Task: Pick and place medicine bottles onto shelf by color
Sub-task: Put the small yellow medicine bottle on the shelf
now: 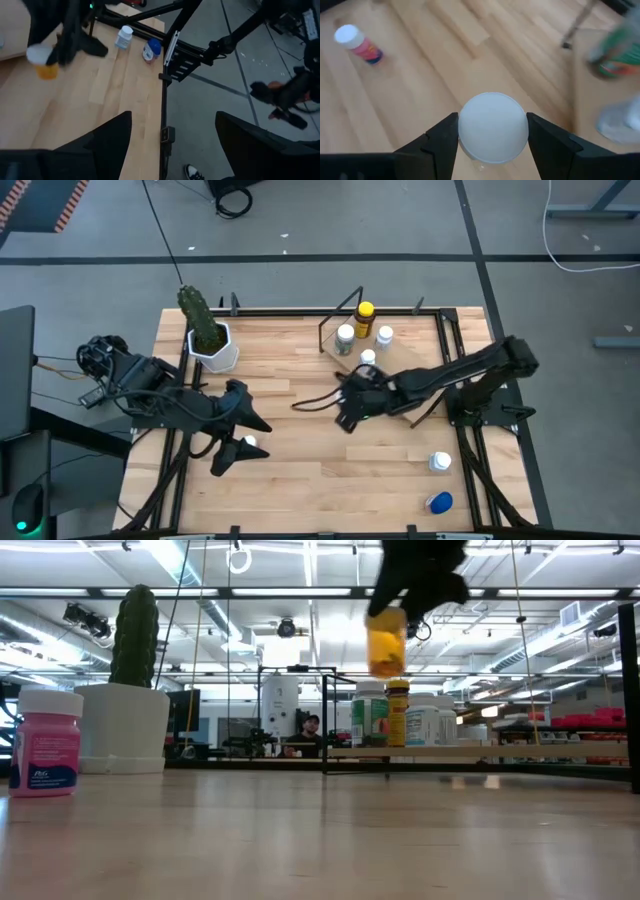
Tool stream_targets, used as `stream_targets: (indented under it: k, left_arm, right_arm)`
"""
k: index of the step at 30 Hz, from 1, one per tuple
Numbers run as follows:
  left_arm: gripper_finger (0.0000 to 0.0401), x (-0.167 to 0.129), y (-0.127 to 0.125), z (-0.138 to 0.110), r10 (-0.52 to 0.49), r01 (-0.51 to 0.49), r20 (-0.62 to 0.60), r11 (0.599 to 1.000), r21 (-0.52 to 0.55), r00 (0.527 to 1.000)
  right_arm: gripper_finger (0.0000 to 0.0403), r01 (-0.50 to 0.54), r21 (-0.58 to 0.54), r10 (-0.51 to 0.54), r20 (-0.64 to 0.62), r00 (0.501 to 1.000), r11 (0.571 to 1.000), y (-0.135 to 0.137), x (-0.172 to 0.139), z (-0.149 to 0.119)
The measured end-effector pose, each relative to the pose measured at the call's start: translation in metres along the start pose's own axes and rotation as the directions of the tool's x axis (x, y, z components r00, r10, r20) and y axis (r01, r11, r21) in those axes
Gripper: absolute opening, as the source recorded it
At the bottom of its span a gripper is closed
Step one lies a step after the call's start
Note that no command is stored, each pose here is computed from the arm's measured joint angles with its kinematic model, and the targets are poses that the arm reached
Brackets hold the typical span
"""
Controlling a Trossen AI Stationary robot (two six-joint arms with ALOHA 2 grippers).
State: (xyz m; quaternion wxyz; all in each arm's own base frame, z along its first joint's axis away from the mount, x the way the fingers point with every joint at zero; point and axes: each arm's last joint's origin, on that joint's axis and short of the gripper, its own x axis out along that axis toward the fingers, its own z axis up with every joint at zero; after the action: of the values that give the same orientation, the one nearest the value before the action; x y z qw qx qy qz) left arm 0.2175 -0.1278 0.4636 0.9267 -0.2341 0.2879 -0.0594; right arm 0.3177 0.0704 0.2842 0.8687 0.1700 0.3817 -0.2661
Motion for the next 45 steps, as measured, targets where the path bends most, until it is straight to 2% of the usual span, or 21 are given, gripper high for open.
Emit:
stream_targets:
  k: [5,8,13,20,27,36,45]
  left_arm:
    - [0.0293,0.0,0.0,0.001,-0.003,0.002,0.011,0.999,0.038,1.0]
    - [0.0293,0.0,0.004,0.006,0.008,-0.011,0.036,0.997,0.076,0.999]
    - [0.0293,-0.006,0.022,0.022,0.057,-0.06,0.104,0.998,0.029,0.993]
    - [0.0293,-0.01,0.039,0.035,0.113,-0.122,0.156,0.991,0.049,0.981]
    - [0.0293,-0.019,0.039,0.034,0.102,-0.112,0.168,0.992,0.05,0.98]
    - [0.0293,-0.023,0.041,0.035,0.117,-0.116,0.183,0.993,-0.013,0.976]
    - [0.0293,-0.023,0.042,0.036,0.134,-0.114,0.198,0.987,-0.113,0.971]
  right_arm:
    - [0.0217,0.031,0.128,-0.037,0.045,0.998,0.991,-0.032,-0.024,-0.01]
    - [0.0217,0.089,0.172,-0.094,0.023,0.995,0.981,-0.051,-0.036,-0.016]
    - [0.0217,0.207,0.197,-0.204,-0.037,0.978,0.958,-0.077,-0.046,-0.022]
    - [0.0218,0.297,0.18,-0.292,-0.056,0.955,0.938,-0.09,-0.039,-0.02]
    - [0.0218,0.394,0.175,-0.38,-0.108,0.919,0.902,-0.118,-0.023,-0.038]
    - [0.0218,0.358,0.378,-0.366,-0.053,0.929,0.854,-0.154,-0.022,-0.072]
    - [0.0219,0.388,0.38,-0.406,-0.036,0.913,0.84,-0.173,-0.019,-0.091]
